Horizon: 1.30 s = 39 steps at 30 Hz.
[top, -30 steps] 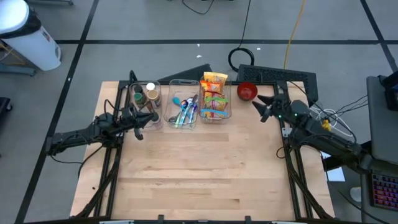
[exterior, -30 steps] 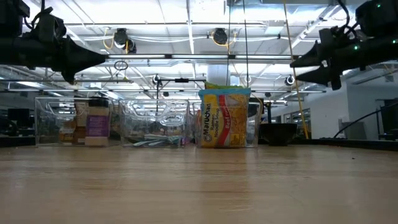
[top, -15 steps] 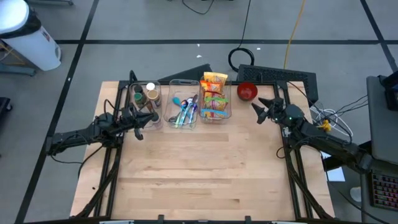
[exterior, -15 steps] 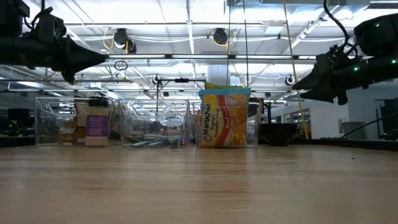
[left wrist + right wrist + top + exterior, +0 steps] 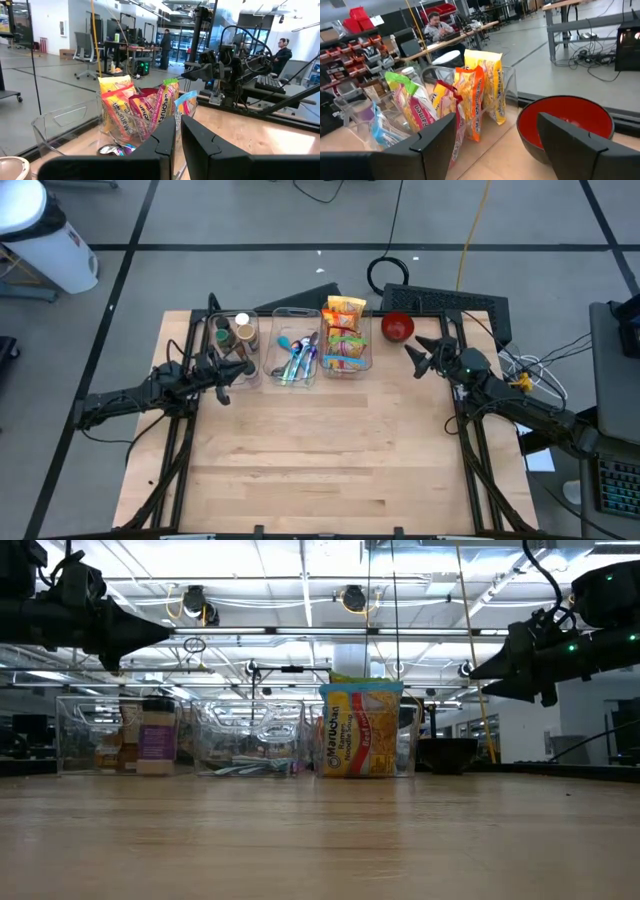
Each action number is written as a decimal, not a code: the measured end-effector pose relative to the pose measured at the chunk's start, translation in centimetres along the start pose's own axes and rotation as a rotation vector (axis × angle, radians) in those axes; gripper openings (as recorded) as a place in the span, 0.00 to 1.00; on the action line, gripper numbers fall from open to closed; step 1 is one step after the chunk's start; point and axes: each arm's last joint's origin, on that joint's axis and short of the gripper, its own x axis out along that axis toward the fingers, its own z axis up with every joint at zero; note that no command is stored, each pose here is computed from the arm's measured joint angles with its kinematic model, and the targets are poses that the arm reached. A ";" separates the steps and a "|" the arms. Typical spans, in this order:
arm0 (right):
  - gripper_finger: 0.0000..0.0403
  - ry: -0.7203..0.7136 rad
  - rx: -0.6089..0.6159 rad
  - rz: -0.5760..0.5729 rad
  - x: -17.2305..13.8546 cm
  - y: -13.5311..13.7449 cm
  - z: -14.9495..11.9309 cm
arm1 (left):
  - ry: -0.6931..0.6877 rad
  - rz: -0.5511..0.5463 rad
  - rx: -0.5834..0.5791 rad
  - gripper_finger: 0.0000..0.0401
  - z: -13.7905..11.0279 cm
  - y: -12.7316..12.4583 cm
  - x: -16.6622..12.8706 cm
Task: Pick & Place Food Item
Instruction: Return to Home Position
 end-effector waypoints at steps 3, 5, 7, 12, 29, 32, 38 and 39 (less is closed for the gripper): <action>0.66 -0.001 0.021 0.000 0.0 0.0 0.0 | 0.000 0.000 0.000 0.08 0.0 0.0 0.0; 0.66 -0.004 0.023 0.001 0.0 0.0 0.0 | 0.000 0.000 0.001 0.08 0.0 0.0 0.0; 0.66 -0.003 0.023 0.000 0.0 0.0 0.0 | 0.000 0.000 0.000 0.08 0.0 0.0 0.0; 0.66 -0.003 0.024 0.000 0.0 0.0 0.0 | 0.000 0.000 0.000 0.08 0.0 0.0 0.0; 0.66 -0.157 0.040 0.051 -1.3 0.3 1.3 | -0.001 0.000 0.000 0.08 0.0 0.0 0.0; 0.66 -0.189 0.043 0.061 -1.6 0.3 1.5 | -0.001 0.000 0.000 0.08 0.0 0.0 0.0; 0.66 -0.268 0.052 0.087 -2.3 0.4 2.1 | -0.001 0.000 0.000 0.08 0.0 0.0 0.0; 0.66 -0.281 0.054 0.092 -2.4 0.4 2.2 | -0.001 0.000 0.000 0.08 0.0 0.0 0.0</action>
